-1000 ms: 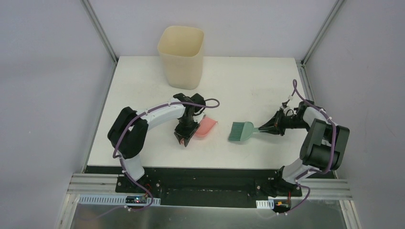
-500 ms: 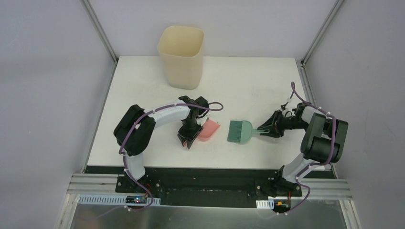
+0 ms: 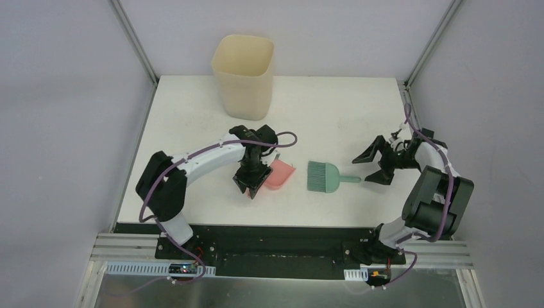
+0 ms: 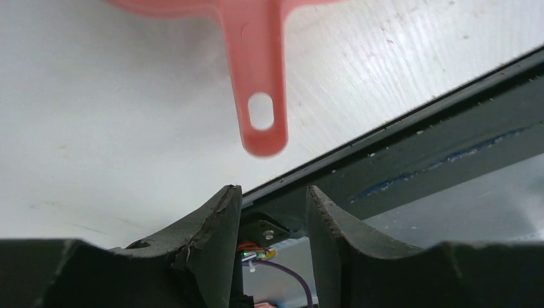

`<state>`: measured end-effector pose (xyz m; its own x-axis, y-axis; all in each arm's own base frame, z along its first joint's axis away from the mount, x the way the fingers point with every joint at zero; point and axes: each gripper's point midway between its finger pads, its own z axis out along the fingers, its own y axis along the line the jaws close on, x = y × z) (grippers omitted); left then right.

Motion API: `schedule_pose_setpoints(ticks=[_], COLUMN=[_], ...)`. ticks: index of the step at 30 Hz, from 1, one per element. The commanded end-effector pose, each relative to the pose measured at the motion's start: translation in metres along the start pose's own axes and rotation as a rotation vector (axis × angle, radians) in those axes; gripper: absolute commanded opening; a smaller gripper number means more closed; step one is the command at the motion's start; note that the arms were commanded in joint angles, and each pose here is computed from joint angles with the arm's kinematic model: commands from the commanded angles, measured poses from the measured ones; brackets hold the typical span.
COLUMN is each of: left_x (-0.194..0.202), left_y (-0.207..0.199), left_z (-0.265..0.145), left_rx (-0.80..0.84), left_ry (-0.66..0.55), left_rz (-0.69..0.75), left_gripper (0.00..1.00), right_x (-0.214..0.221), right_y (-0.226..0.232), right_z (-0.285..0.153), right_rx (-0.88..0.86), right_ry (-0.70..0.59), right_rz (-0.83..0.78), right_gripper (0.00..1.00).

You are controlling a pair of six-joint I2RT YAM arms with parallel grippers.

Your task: Sweep away the paper scraps from the table

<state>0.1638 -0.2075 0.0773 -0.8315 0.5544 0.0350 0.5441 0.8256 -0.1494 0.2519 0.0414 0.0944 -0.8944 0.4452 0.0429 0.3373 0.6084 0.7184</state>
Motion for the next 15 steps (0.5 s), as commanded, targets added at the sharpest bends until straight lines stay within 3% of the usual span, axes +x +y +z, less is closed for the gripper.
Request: schedule_pose_setpoints(ticks=[1,6,8,12,13,14,15], left_x=[-0.001,-0.022,-0.037,-0.047,-0.049,-0.052,-0.052], left_y=[0.0,0.028,0.045,0.066,0.072,0.076,0.08], left_z=[-0.057,-0.1,-0.113,-0.116,-0.117,-0.118,-0.118], left_rx=[-0.035,-0.191,-0.279,-0.351,-0.373,-0.381,-0.385], left_ry=[-0.164,-0.465,-0.627,-0.829,-0.872,-0.909,-0.923], left_rz=[0.033,0.036,0.014,0.024,0.006,-0.011,-0.023], left_gripper=[0.43,0.48,0.55,0.63,0.67,0.87,0.98], right_x=[-0.018,-0.033,-0.04,-0.048,-0.049,-0.049,-0.05], right_y=[0.01,0.016,0.016,0.016,0.017,0.016,0.019], right_z=[-0.035,-0.058,-0.066,-0.077,-0.08,-0.082,-0.083], right_rx=[0.071,0.143,0.185,0.223,0.227,0.234,0.227], right_ry=[-0.16,-0.258,-0.309,-0.461,-0.509,-0.556,-0.599], right_rz=[-0.075,-0.193,-0.235,-0.362,-0.395,-0.421,-0.448], right_gripper=[0.99,0.99,1.0,1.0,1.0,1.0,0.99])
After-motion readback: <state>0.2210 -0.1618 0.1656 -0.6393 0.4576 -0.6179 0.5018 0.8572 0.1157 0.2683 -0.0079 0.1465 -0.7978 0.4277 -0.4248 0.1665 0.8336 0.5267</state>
